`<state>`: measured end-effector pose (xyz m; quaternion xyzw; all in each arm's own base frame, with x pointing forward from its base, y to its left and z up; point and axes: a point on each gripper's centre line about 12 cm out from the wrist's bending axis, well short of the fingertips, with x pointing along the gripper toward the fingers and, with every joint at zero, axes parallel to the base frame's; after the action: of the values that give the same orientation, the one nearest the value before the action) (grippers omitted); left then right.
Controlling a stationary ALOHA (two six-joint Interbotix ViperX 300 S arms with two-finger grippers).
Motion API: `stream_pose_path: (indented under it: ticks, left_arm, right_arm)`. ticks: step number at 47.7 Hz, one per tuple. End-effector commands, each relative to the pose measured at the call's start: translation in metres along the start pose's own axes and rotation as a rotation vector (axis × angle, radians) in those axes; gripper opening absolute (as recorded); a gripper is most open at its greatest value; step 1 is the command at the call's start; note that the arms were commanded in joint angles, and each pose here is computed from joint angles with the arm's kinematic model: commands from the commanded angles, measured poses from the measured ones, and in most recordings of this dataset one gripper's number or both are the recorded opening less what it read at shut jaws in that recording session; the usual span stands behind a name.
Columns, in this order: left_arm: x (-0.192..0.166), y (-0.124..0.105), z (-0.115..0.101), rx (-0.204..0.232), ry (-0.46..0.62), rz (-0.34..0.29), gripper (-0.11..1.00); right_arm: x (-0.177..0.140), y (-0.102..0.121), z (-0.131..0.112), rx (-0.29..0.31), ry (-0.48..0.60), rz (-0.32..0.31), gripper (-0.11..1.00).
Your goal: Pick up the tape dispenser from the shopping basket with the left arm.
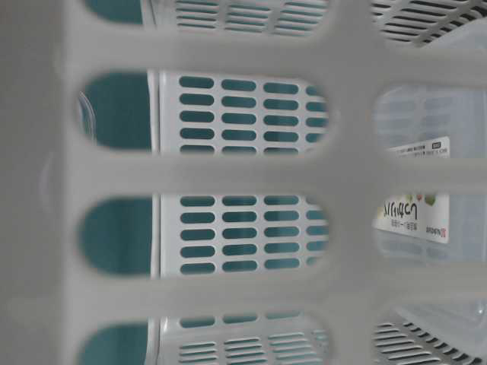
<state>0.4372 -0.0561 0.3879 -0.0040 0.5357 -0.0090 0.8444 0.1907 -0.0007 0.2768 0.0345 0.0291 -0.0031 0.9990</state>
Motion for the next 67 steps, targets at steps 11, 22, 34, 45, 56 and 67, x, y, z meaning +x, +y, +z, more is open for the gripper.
stream_pose_path:
  ticks: [11,22,34,45,56,67]
  left_arm:
    - [-0.0092,0.0001,0.0007,0.001,-0.026,0.001,0.29]
    - [-0.0084,0.0001,0.001,0.001,-0.026,0.001,0.29]
    - [-0.0077,-0.0006,0.0008,0.003,-0.023,0.0,0.29]
    - [-0.0072,-0.0006,0.0007,0.003,-0.023,0.0,0.29]
    - [-0.0054,-0.0012,-0.0006,0.005,-0.016,0.001,0.29]
    - [-0.005,-0.0025,-0.001,0.007,-0.014,-0.001,0.29]
  right_arm:
    - [0.001,-0.0002,0.0021,0.005,-0.005,-0.002,0.71]
    - [0.001,-0.0005,0.0021,0.005,-0.005,-0.003,0.71]
    - [0.001,-0.0002,0.0023,0.005,-0.006,-0.002,0.71]
    - [0.001,-0.0002,0.0021,0.003,-0.005,-0.001,0.71]
    - [0.0009,-0.0002,0.0015,0.003,-0.003,-0.002,0.71]
    - [0.0008,-0.0003,0.0002,0.003,0.0,-0.002,0.71]
